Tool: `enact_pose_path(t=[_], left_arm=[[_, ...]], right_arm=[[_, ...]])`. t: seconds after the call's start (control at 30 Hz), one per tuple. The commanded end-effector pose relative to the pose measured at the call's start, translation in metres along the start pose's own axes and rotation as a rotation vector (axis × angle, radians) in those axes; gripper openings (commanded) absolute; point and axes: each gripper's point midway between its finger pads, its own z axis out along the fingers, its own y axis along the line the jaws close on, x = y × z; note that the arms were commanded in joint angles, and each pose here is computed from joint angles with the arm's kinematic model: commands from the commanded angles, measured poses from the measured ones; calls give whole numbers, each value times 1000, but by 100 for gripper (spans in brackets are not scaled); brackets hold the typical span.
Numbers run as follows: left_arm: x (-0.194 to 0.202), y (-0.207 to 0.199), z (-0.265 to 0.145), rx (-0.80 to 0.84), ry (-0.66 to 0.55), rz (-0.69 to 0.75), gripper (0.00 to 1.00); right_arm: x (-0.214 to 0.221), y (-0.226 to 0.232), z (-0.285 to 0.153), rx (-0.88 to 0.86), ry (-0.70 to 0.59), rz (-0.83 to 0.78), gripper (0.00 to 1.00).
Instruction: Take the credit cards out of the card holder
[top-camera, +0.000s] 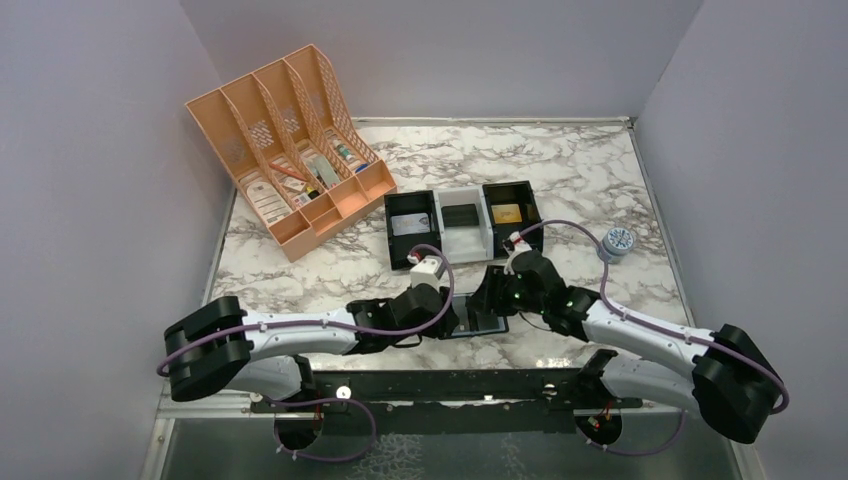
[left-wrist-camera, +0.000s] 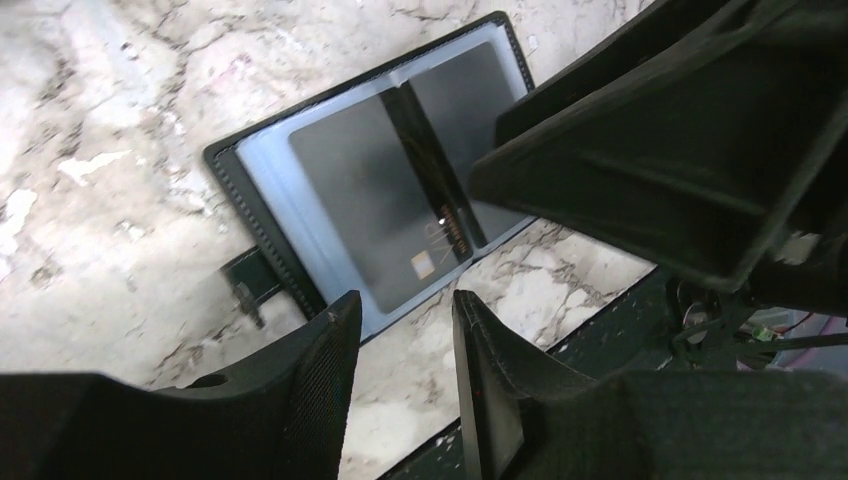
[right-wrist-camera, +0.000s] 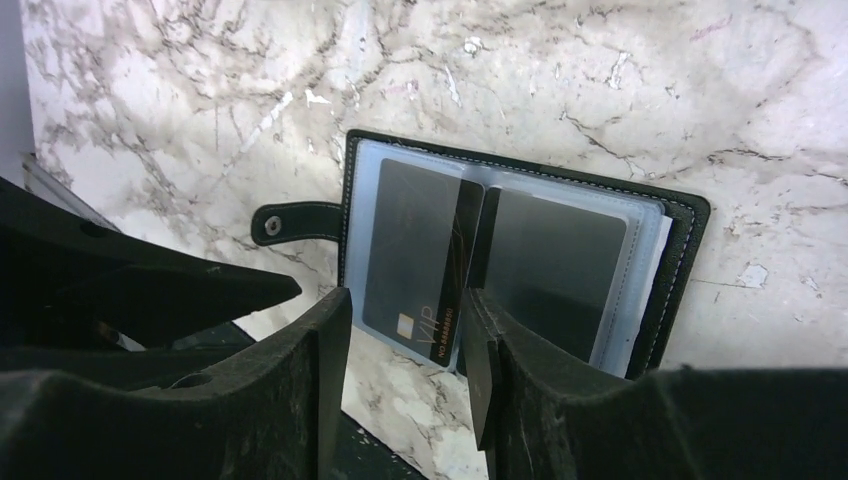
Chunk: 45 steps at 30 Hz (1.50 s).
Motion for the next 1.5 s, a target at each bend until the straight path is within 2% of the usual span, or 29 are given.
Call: enact_pose_path(t=[0.0,0.27,0.47,0.87,1.47], left_arm=[[-7,-21,12,27,11,39,42],[0,-4,27,-78,27,48,42],[8,9,27,-118,40,48,42],[13,34,24,-212,42,58,37],[21,39,31,-225,63,32,32]], right_arm=[[1,12,7,-97,27,1,44],[20,-12,27,-19,101,28,43],[44,-9,36,-101,182,45,39],[36,-9,32,-96,137,52,28],[33,5,23,-202,106,140,8]])
